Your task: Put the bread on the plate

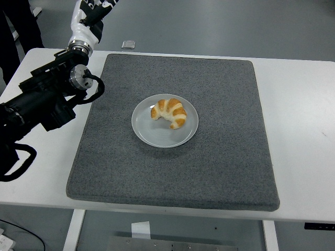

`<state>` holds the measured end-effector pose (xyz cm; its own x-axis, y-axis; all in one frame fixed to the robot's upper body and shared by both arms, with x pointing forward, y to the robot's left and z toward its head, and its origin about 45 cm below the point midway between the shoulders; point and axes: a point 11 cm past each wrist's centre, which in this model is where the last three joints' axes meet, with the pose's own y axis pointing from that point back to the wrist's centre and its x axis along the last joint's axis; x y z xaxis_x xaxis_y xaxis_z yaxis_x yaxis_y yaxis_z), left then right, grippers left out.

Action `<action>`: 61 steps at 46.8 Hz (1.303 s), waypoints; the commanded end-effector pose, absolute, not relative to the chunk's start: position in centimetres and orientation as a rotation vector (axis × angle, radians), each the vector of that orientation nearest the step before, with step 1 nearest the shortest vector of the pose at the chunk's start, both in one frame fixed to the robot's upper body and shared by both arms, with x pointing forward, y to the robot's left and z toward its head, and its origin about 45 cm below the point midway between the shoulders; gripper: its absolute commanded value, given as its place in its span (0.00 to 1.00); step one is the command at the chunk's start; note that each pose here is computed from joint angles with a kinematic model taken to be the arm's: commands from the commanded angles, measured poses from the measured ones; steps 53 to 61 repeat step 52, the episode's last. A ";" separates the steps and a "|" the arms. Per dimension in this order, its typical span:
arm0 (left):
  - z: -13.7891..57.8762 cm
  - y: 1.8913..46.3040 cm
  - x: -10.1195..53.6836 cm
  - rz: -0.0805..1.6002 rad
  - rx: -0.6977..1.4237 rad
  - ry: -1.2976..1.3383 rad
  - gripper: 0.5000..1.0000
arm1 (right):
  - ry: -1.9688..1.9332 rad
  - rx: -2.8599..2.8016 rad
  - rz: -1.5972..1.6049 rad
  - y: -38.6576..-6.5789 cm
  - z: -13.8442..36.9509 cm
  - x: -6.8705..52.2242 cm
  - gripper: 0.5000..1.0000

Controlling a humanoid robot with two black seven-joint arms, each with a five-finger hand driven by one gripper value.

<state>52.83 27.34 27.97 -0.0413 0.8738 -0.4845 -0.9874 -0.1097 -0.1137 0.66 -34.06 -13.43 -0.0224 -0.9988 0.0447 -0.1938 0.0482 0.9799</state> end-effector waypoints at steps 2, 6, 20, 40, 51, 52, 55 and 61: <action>26.2 26.6 52.5 1.649 -0.517 0.350 1.00 | -1.386 1.307 -1.089 -34.0 -13.4 0.6 0.86; 25.2 25.7 52.4 1.668 -0.526 0.386 1.00 | -1.386 1.307 -1.089 -34.0 -13.4 0.6 0.86; 23.4 26.5 51.8 1.730 -0.497 0.389 1.00 | -1.386 1.307 -1.089 -34.0 -13.4 0.6 0.86; 21.3 27.4 50.9 1.758 -0.444 0.386 1.00 | -1.379 1.299 -1.093 -34.0 -13.5 0.1 0.86; 21.7 26.8 50.9 1.718 -0.426 0.342 1.00 | -1.384 1.291 -1.099 -34.1 -13.5 -0.2 0.86; 21.7 26.7 51.0 1.714 -0.420 0.333 1.00 | -1.386 1.288 -1.099 -34.1 -13.5 -0.3 0.86; 21.7 26.7 51.0 1.714 -0.420 0.333 1.00 | -1.386 1.288 -1.099 -34.1 -13.5 -0.3 0.86; 21.7 26.7 51.0 1.714 -0.420 0.333 1.00 | -1.386 1.288 -1.099 -34.1 -13.5 -0.3 0.86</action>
